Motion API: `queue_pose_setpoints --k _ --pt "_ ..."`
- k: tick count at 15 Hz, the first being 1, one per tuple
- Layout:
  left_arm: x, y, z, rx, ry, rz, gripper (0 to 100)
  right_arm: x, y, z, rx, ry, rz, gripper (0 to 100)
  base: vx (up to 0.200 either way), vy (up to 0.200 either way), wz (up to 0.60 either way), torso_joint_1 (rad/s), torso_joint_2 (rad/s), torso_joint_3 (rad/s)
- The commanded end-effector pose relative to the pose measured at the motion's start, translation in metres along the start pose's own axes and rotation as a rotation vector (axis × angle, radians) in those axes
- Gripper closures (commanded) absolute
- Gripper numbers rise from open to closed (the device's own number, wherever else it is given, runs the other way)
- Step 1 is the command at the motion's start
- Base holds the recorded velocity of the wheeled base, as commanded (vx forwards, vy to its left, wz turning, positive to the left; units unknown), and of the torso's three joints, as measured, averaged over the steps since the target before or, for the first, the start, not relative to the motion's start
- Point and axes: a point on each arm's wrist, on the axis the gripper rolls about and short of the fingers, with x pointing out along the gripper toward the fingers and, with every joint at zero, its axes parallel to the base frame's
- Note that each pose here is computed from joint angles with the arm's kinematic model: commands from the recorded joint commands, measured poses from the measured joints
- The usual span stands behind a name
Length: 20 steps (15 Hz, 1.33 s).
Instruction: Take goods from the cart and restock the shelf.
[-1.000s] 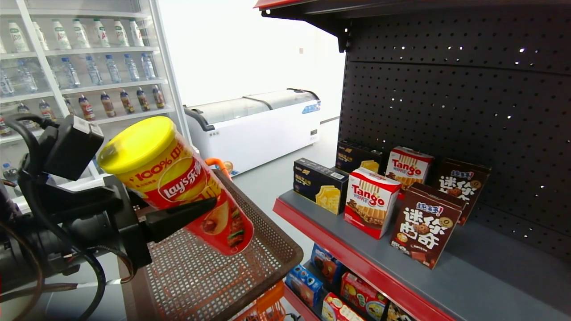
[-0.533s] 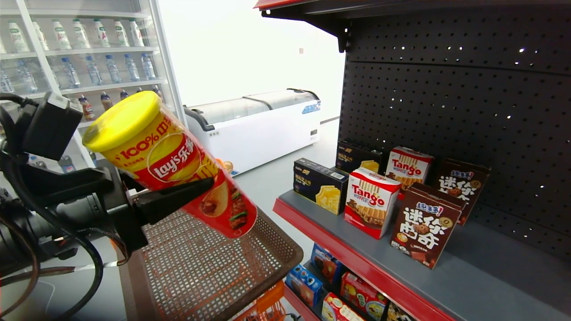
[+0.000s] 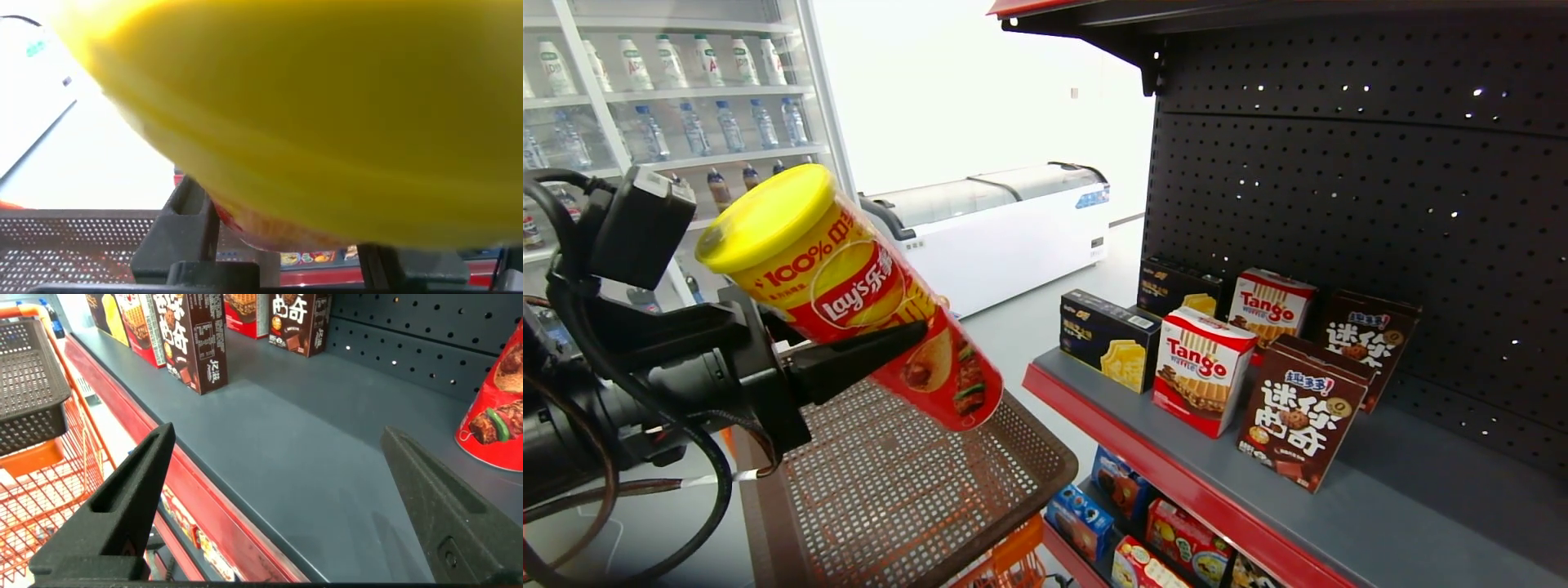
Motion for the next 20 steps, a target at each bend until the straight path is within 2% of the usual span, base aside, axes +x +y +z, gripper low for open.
queue_pose_setpoints --k 1,3,8,12,16,20 --pt "0.007 -0.007 0.002 0.002 -0.004 -0.049 100 0.000 0.000 0.000 -0.001 0.002 0.000 0 0.000 0.000 0.00 0.000 0.00 0.000" --pt "0.013 -0.014 0.001 -0.001 0.001 -0.094 100 0.000 0.000 0.000 -0.001 0.002 0.000 0 0.000 0.000 0.00 0.000 0.00 0.000" --pt "0.022 -0.016 -0.004 -0.014 0.024 -0.124 100 0.000 0.000 0.000 0.000 0.002 0.000 0 0.000 0.000 0.00 0.000 0.00 0.000" --pt "0.020 -0.018 -0.020 -0.035 0.074 -0.129 100 0.000 0.000 0.000 0.000 0.002 0.000 0 0.000 0.000 0.00 0.000 0.00 0.000" --pt "0.026 -0.039 -0.025 -0.042 0.096 -0.231 100 0.000 0.000 0.000 0.000 0.002 0.002 0 0.000 0.000 0.00 0.000 0.00 0.000" --pt "0.025 -0.043 -0.029 -0.050 0.109 -0.278 100 0.000 0.000 0.000 0.000 0.002 0.000 0 0.000 0.000 0.00 0.000 0.00 0.000"
